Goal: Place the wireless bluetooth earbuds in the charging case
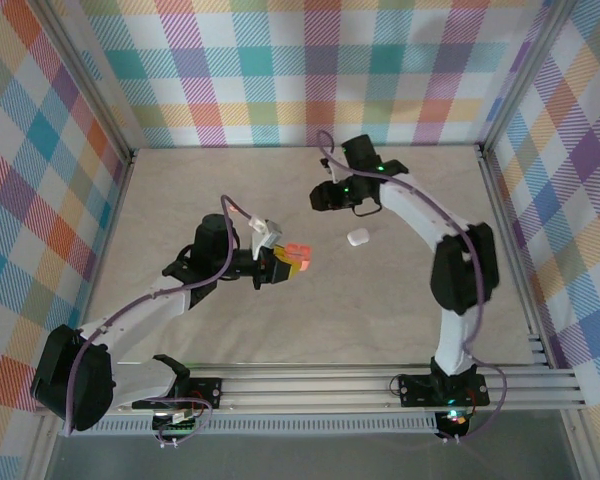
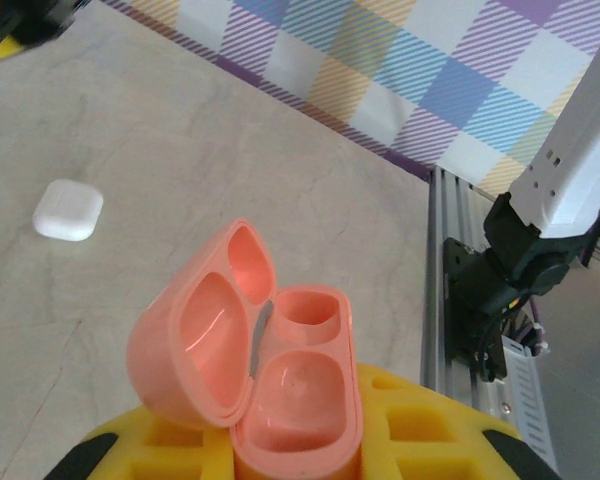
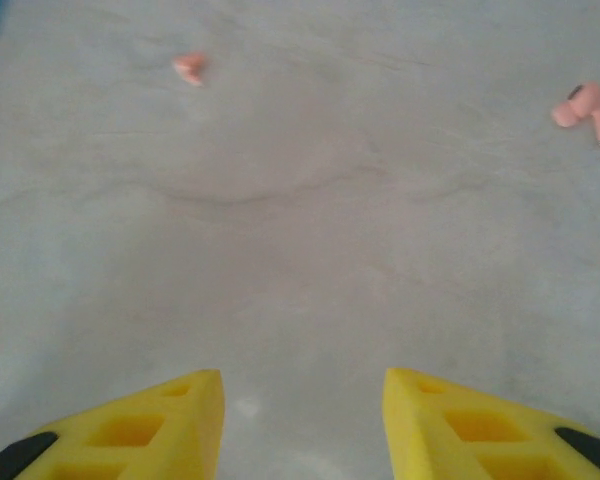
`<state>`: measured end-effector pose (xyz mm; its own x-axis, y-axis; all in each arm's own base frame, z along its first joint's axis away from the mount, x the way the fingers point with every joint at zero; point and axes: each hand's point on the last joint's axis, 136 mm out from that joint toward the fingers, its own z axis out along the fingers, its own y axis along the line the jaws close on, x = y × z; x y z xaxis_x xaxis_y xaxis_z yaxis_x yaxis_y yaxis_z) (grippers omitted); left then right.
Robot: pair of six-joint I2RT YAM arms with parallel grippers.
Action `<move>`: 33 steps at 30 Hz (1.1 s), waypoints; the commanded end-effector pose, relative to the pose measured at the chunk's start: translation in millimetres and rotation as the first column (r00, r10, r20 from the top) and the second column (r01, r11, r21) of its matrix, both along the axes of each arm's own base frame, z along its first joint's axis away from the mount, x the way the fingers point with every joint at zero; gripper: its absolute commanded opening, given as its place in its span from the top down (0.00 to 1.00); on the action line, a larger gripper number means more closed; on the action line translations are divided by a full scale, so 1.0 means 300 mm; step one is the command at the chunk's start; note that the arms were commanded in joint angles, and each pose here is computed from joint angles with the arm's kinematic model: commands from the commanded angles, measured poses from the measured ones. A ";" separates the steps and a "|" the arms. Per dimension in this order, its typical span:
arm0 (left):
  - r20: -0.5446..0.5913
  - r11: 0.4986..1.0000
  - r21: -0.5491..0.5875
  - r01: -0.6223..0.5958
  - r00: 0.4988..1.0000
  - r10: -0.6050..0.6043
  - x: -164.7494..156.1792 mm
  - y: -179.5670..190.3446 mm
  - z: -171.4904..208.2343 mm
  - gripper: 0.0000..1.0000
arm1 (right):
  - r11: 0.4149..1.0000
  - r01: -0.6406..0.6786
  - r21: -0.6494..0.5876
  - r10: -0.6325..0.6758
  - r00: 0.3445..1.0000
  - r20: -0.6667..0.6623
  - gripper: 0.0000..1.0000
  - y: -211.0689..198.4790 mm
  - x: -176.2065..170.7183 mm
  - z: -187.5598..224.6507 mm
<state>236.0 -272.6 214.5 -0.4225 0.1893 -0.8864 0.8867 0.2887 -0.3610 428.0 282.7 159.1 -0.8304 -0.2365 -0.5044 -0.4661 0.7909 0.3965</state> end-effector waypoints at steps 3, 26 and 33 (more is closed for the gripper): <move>0.036 0.999 -0.013 -0.030 0.999 0.030 0.008 0.027 0.025 1.00 | 0.986 0.025 -0.166 -0.022 1.000 0.022 0.52 -0.021 0.176 -0.117; 0.044 0.998 -0.011 -0.061 0.997 0.061 0.023 0.056 -0.001 1.00 | 0.979 -0.006 -0.206 0.014 0.999 0.040 0.52 0.003 0.442 -0.421; 0.042 0.998 -0.021 -0.064 0.997 0.065 0.026 0.054 0.010 1.00 | 0.979 -0.035 -0.202 0.041 0.999 0.030 0.47 0.011 0.434 -0.437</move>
